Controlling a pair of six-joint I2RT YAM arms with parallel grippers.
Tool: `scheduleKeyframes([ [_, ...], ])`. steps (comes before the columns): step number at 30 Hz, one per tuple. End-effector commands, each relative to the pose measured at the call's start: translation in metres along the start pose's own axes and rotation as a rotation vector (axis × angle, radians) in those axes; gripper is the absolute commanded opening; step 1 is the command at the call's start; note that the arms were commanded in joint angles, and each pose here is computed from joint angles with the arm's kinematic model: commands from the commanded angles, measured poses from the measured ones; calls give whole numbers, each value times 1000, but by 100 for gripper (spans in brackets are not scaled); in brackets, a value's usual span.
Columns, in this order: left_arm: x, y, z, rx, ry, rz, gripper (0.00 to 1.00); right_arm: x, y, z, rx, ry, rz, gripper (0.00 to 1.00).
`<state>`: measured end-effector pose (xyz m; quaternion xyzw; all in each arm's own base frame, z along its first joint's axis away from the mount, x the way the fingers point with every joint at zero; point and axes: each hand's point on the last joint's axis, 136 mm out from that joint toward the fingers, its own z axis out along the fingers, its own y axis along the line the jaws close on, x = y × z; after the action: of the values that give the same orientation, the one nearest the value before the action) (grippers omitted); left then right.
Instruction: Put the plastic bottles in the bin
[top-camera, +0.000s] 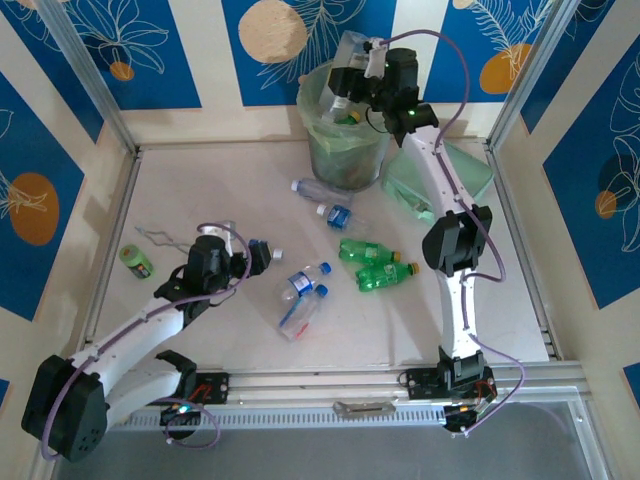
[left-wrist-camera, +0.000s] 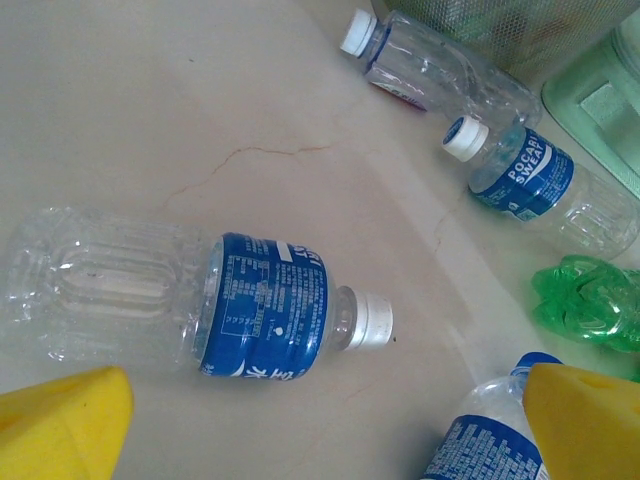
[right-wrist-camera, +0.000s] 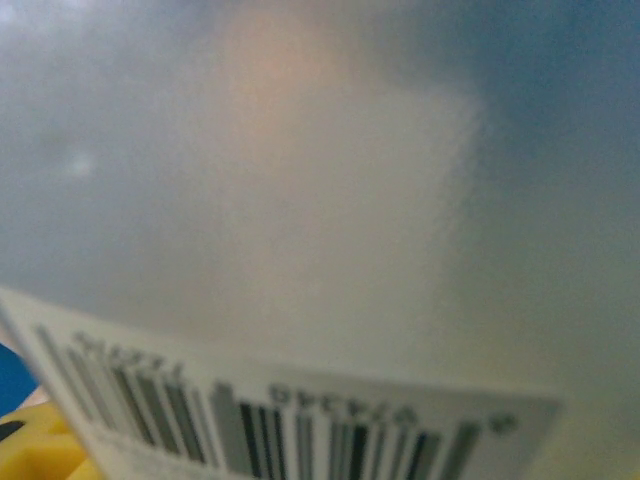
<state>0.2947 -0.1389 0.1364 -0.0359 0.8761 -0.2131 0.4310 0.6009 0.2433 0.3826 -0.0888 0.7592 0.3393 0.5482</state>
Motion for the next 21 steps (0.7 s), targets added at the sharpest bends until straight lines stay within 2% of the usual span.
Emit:
scheduleKeyframes([
  [1, 0, 8, -2, -27, -9, -18, 100, 12, -1, 3, 23, 47, -25, 62],
  [9, 2, 10, -6, -32, -11, -21, 100, 30, -8, 14, 26, 89, 3, 66],
  [15, 2, 12, -9, -39, -13, -22, 100, 19, -3, 12, 19, 67, -9, 81],
  [21, 2, 11, -9, -37, -14, -28, 100, -6, 8, -5, 30, 29, -56, 86],
])
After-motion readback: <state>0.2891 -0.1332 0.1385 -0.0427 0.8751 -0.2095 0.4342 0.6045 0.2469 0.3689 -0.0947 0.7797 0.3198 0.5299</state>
